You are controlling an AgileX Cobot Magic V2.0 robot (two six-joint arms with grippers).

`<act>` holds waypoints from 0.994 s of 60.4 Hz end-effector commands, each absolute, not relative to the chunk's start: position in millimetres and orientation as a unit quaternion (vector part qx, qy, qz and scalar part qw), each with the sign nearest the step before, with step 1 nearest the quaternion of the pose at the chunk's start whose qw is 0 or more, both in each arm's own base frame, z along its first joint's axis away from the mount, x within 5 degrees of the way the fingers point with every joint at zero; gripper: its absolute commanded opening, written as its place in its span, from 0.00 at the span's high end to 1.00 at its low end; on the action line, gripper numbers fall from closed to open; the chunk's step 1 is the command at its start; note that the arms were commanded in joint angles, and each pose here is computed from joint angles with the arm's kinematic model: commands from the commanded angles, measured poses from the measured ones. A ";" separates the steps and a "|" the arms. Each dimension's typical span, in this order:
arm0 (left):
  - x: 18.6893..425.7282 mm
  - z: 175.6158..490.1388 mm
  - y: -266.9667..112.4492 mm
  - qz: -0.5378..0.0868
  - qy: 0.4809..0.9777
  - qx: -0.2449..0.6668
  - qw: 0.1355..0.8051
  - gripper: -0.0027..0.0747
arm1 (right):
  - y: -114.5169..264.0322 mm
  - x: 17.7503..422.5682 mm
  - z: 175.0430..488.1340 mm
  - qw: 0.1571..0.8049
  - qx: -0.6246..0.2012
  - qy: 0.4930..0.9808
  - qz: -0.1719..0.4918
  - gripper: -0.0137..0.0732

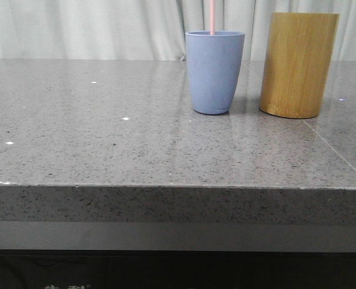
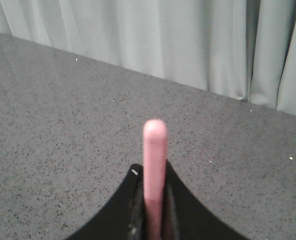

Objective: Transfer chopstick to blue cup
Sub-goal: 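Move the pink stick over the blue cup and drop it in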

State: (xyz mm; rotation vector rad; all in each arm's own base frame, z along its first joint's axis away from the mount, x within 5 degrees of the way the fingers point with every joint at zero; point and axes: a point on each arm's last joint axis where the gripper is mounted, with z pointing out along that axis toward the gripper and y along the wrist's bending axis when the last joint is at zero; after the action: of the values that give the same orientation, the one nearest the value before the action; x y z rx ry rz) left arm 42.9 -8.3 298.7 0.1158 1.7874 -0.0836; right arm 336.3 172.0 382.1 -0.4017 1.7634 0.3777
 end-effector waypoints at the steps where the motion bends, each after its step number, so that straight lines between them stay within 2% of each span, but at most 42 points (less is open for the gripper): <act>1: 43.9 312.9 -8.6 -0.044 0.750 0.047 0.658 0.99 | 167.5 331.1 410.1 0.653 -0.167 0.720 0.165 0.74; 6: 43.9 312.9 -8.6 -0.044 0.750 0.047 0.658 0.99 | 167.6 331.4 409.9 0.653 -0.167 0.720 0.165 0.69; 19: 43.9 312.9 -8.6 -0.044 0.750 0.047 0.658 0.99 | 167.0 330.1 411.5 0.655 -0.166 0.719 0.165 0.46; 26: 43.9 312.9 -8.5 -0.043 0.750 0.047 0.658 0.99 | 162.9 323.1 422.4 0.662 -0.164 0.712 0.167 0.44; 33: 43.9 312.9 -8.5 -0.043 0.750 0.047 0.658 0.99 | 153.3 311.5 443.6 0.652 -0.153 0.720 0.182 0.51; 49: 43.9 312.9 -8.5 -0.043 0.750 0.047 0.658 0.99 | 123.8 293.8 476.1 0.616 -0.138 0.754 0.181 0.93; 60: 43.9 312.9 -8.5 -0.043 0.750 0.047 0.658 0.99 | 95.8 278.7 478.5 0.583 -0.122 0.787 0.161 0.91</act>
State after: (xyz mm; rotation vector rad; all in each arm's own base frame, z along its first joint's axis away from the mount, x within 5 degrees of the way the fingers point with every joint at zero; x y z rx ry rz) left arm 42.9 -8.3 298.7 0.1158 1.7874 -0.0836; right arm 297.8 112.9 451.0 -0.3319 1.9145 0.3772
